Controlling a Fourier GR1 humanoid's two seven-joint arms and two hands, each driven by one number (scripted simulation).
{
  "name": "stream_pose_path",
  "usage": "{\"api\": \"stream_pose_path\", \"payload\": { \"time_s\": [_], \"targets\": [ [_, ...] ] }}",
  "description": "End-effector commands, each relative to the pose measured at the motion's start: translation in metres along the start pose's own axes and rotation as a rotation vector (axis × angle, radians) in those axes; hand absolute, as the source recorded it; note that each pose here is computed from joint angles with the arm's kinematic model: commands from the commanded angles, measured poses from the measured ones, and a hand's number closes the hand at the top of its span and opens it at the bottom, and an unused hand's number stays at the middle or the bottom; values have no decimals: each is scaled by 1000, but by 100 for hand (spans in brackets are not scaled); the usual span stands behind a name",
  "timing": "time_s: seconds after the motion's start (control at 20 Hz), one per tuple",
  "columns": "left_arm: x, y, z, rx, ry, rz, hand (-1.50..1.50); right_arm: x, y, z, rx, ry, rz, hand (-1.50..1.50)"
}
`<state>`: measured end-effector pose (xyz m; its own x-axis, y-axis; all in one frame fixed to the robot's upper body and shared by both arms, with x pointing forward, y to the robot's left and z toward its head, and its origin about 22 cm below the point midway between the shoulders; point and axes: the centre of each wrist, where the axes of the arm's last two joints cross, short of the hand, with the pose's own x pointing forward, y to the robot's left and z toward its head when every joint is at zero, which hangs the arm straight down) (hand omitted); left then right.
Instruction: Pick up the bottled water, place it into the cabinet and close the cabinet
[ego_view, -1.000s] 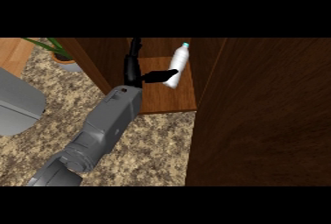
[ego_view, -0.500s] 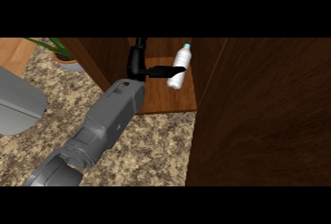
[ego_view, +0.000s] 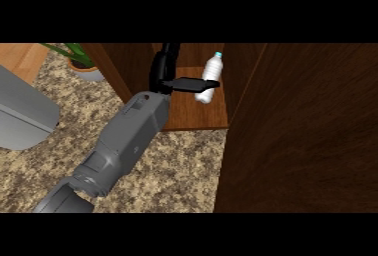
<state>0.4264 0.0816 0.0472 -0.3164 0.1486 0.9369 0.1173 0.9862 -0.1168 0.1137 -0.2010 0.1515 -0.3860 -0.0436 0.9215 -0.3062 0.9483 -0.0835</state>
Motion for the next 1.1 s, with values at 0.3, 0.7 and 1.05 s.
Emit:
{"api": "stream_pose_path", "payload": {
  "time_s": [0.3, 0.7, 1.05],
  "targets": [
    [-1, -13, 43, -60, 11, 121, 150, 24, 2, 7, 8, -17, 16, -150],
    [-3, -6, 109, -44, 59, 120, 150, 22, 1, 6, 149, 43, 140, 150],
    [19, 50, 175, -22, 63, 110, 150, 21, 12, 3, 304, 130, 71, 150]
  ]
}}
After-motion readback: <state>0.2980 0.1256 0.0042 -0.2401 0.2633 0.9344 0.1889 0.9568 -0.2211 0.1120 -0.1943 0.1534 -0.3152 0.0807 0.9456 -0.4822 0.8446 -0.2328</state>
